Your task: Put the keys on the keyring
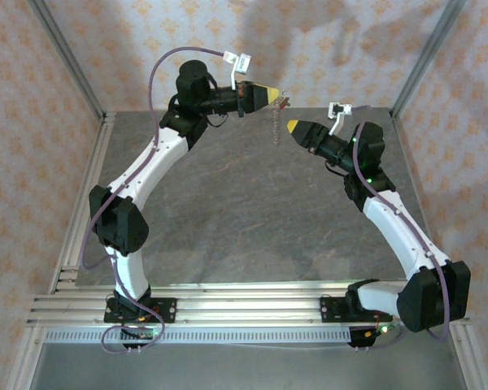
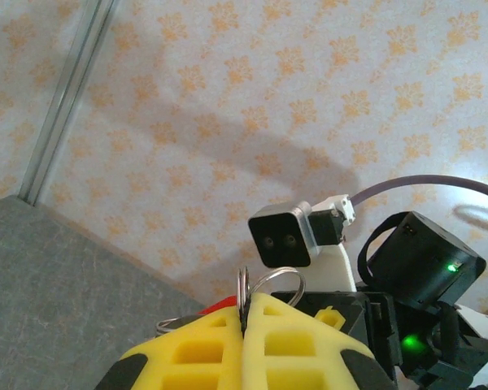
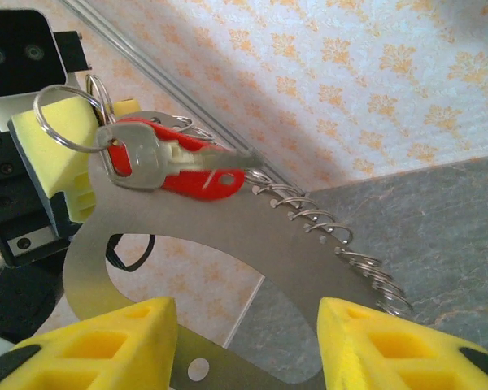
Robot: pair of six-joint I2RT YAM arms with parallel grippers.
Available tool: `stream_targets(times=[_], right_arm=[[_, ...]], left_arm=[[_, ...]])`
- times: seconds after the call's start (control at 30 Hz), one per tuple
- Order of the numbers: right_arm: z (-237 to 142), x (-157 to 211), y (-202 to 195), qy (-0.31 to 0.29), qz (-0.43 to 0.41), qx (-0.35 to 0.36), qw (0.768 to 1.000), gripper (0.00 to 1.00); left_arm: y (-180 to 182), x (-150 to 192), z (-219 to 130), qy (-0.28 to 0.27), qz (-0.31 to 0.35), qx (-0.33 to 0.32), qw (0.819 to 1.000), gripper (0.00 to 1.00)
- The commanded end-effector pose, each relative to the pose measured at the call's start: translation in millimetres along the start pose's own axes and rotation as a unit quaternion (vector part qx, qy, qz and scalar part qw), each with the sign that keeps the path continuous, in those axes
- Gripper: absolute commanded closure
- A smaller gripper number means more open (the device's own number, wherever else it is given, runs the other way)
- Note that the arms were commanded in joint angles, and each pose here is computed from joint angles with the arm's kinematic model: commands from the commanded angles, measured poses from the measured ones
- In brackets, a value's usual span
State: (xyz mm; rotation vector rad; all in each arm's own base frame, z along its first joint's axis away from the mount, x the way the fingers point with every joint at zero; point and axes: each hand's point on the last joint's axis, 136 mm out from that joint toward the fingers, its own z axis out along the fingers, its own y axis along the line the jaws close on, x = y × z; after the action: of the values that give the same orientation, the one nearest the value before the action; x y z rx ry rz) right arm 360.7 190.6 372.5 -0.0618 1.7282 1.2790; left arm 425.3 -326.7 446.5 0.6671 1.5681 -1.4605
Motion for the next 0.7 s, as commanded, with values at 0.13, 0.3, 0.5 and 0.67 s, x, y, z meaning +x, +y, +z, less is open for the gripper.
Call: stream_targets(times=[0.13, 0.3, 0.5, 0.67], right_arm=[[3.4, -26.4, 31.0, -0.02, -0.052, -0.033, 0.998, 0.46], [4.8, -38.2, 41.0, -0.03, -0.062, -0.041, 0.997, 0.45], [6.1, -50.7, 52.1, -0.044, -0.064, -0.053, 0.996, 0.45], [6.6, -58.8, 61.5, -0.052, -0.064, -0.065, 0.995, 0.46]], left_arm=[[-31.2, -16.3, -2.9, -0.004, 0.034, 0.032, 0.999, 1.0], [-30.7, -15.5, -2.7, -0.002, 0.046, 0.032, 0.998, 1.0], [-30.5, -14.5, -2.7, 0.0, 0.046, 0.032, 0.998, 1.0], [-29.0, -12.9, -1.9, 0.002, 0.045, 0.031, 0.999, 1.0]])
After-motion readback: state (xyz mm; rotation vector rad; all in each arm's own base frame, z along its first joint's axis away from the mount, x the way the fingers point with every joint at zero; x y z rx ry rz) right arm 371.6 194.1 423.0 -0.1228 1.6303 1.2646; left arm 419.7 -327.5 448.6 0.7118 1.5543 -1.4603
